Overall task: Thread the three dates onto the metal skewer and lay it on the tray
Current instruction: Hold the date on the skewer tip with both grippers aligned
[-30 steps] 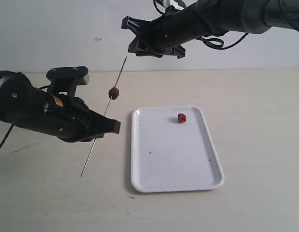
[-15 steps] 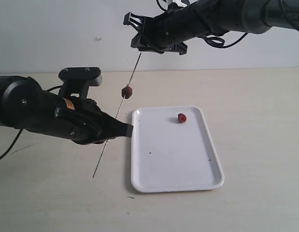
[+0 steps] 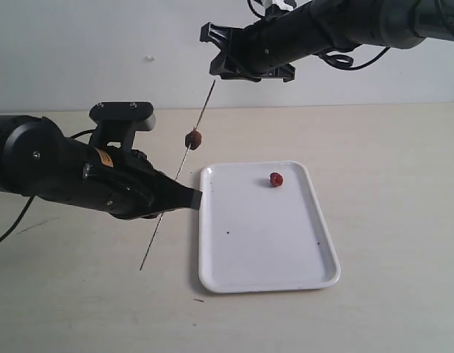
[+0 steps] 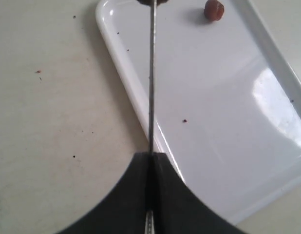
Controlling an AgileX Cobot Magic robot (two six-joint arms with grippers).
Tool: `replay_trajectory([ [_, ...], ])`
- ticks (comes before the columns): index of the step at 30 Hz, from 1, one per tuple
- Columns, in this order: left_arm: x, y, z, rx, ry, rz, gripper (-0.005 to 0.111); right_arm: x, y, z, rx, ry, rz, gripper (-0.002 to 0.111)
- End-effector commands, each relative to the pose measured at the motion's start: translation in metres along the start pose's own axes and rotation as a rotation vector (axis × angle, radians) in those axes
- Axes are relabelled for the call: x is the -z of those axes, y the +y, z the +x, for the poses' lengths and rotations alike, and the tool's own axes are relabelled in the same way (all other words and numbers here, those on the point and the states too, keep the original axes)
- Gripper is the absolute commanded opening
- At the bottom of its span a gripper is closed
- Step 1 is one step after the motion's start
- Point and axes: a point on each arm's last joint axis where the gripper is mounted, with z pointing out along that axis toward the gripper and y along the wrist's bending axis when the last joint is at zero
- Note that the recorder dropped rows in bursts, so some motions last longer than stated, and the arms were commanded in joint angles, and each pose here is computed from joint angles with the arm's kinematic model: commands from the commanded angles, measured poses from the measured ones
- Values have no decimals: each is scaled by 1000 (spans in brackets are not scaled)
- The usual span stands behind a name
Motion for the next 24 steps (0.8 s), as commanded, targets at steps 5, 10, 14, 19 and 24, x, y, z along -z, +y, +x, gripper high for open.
replay_trajectory([
  [5,3,-1,-4,-10,-41,2,0,3,-1,0,10,16,-8,22],
  [10,3,-1,-4,-10,-43,2,0,3,0,1,-2,33,-22,22],
  [14,3,-1,-4,-10,-40,2,0,3,1,0,-30,21,-37,22],
  [19,3,-1,-4,-10,-34,2,0,3,1,-1,-37,11,-38,22],
  [24,3,-1,-3,-10,-25,2,0,3,1,-2,-38,3,-34,22],
])
